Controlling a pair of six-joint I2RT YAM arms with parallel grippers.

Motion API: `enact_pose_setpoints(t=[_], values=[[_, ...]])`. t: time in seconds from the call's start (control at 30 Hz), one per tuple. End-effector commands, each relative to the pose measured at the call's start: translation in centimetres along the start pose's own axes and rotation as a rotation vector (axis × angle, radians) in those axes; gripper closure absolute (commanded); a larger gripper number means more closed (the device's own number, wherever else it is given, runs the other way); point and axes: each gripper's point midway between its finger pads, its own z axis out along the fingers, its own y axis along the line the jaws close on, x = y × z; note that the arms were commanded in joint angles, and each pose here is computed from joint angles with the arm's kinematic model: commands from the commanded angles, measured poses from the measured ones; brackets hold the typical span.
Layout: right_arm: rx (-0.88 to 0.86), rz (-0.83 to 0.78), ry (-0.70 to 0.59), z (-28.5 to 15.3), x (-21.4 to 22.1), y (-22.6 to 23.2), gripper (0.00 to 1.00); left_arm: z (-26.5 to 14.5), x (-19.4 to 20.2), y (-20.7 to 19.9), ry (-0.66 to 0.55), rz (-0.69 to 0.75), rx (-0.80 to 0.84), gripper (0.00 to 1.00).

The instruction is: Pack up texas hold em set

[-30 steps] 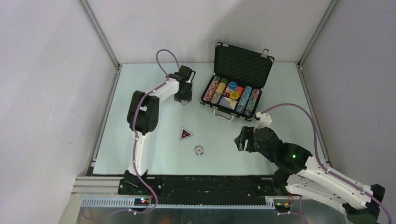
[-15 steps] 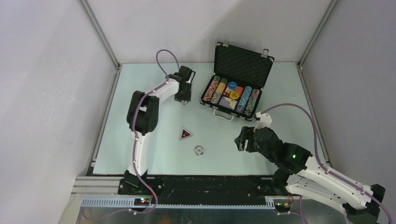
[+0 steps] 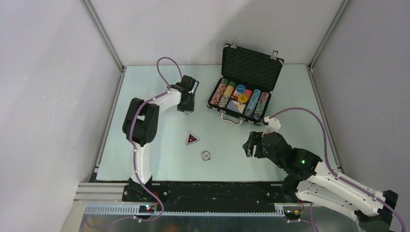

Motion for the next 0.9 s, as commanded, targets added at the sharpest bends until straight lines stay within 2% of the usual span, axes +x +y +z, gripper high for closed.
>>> enact_pose_setpoints(t=[0.0,0.87], values=[[-0.008,0.020,-0.027,0.0,-0.6,0.3,0.29,-1.3,1.6,-0.4,0.004,0.007,-0.001,0.57],[-0.034,0.025,-0.029,-0.1,-0.7,0.8,0.30,-4.9,3.9,-3.8,-0.055,0.059,0.050,0.58]])
